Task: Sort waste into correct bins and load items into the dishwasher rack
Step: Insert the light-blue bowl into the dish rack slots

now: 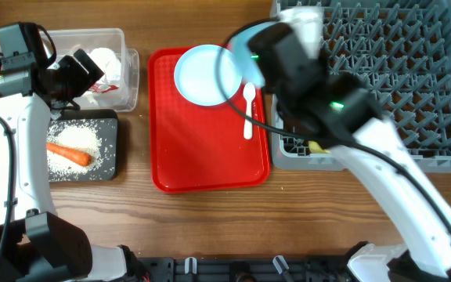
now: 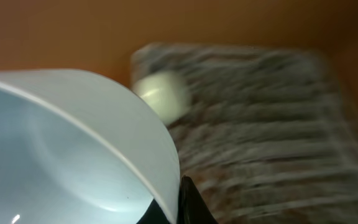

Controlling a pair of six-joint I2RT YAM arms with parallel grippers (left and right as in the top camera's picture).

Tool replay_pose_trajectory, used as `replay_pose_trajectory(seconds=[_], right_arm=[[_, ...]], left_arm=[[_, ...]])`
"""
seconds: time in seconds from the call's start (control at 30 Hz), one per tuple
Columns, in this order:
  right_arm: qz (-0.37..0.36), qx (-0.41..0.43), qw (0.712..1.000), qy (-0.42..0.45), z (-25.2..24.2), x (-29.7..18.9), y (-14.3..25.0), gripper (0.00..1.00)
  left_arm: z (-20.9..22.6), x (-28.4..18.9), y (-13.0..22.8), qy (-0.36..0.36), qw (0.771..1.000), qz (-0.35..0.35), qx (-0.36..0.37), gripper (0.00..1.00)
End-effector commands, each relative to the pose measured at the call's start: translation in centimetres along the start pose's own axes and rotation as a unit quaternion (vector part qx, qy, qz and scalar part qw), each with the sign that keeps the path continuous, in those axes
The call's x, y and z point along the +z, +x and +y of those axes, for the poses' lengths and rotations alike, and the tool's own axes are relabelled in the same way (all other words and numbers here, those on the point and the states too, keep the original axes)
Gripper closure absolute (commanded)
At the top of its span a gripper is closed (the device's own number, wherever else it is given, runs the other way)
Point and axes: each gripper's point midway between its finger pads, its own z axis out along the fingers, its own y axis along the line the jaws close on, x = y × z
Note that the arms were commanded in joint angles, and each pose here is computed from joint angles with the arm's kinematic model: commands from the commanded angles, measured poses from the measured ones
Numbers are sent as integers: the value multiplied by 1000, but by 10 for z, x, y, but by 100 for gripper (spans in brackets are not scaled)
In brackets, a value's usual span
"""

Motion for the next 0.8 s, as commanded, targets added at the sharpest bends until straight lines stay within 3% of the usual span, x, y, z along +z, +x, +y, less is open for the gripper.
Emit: replay_pose_trajectory(seconds=[0.0, 0.13, 0.17, 0.37, 0.57, 0.77], right_arm=[[-43, -52, 969, 237, -69, 26, -9, 96], [-10, -116, 941, 316, -96, 58, 0, 96], [18, -174, 930, 324, -94, 73, 5, 96], [56, -310, 893, 320, -59, 137, 13, 96], [76, -347, 879, 318, -40, 175, 35, 96], [103, -329, 894, 287, -46, 190, 53, 95]], left_arm=[[2, 0, -4, -4, 1000, -3, -4, 0], [2, 0, -4, -4, 1000, -3, -4, 0], [2, 0, -4, -4, 1000, -3, -4, 0], [2, 0, -4, -4, 1000, -3, -4, 0], [2, 0, -4, -4, 1000, -3, -4, 0], [2, 0, -4, -4, 1000, -3, -4, 0]])
